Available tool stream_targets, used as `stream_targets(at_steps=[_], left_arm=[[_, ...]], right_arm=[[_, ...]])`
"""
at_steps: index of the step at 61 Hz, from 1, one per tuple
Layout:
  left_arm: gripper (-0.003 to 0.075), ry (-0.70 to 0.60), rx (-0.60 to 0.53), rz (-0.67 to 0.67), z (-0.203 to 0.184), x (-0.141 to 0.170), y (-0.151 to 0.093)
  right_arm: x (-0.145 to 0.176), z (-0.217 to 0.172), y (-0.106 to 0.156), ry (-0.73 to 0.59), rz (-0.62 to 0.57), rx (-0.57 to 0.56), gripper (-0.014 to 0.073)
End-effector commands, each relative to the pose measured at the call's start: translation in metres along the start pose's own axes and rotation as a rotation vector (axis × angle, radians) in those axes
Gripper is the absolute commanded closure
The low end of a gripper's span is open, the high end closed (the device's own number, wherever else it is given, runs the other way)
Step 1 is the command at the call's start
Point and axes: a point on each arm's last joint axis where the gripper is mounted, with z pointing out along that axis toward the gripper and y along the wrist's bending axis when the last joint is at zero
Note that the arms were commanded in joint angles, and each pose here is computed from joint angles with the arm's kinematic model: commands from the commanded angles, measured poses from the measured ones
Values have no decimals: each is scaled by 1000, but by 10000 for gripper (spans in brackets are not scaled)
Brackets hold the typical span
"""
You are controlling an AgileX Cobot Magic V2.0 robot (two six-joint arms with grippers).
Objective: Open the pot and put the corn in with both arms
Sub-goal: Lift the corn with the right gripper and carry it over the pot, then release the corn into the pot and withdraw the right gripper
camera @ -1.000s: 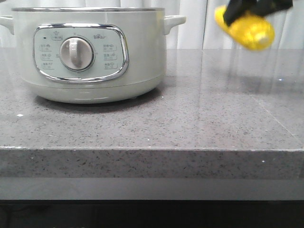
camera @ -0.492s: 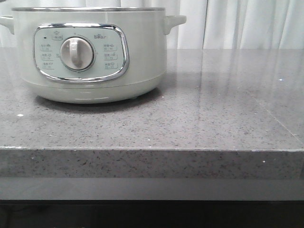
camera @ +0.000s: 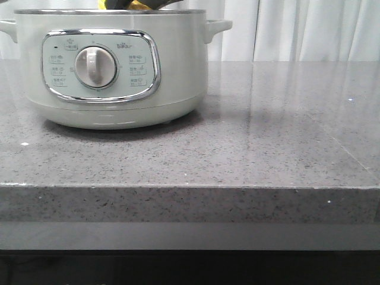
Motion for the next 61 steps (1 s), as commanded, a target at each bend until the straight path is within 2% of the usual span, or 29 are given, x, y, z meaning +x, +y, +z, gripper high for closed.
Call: stream_targets(at_steps=[1, 20, 26, 33, 40, 48, 54, 61], left_arm=[[459, -171, 10, -16, -9, -19, -2], [459, -171, 10, -16, -9, -19, -2], [459, -171, 10, -17, -9, -19, -2], [460, -171, 10, -17, -9, -19, -2], [460, -171, 10, -17, -9, -19, -2], [460, -171, 10, -17, -9, -19, -2], [460, -171, 10, -17, -9, -19, -2], [460, -171, 10, -17, -9, -19, -2]], right_arm=[[-32, -32, 5, -152, -21, 9, 130], [-33, -33, 5, -161, -21, 11, 130], [-33, -33, 5, -161, -21, 11, 246], [-33, -33, 5, -164, -21, 12, 449], [-35, -33, 5, -180, -21, 16, 584], [-38, -39, 1, -195, -18, 25, 666], [-42, -51, -7, -208, -9, 44, 662], [-48, -74, -29, -235, 22, 95, 662]])
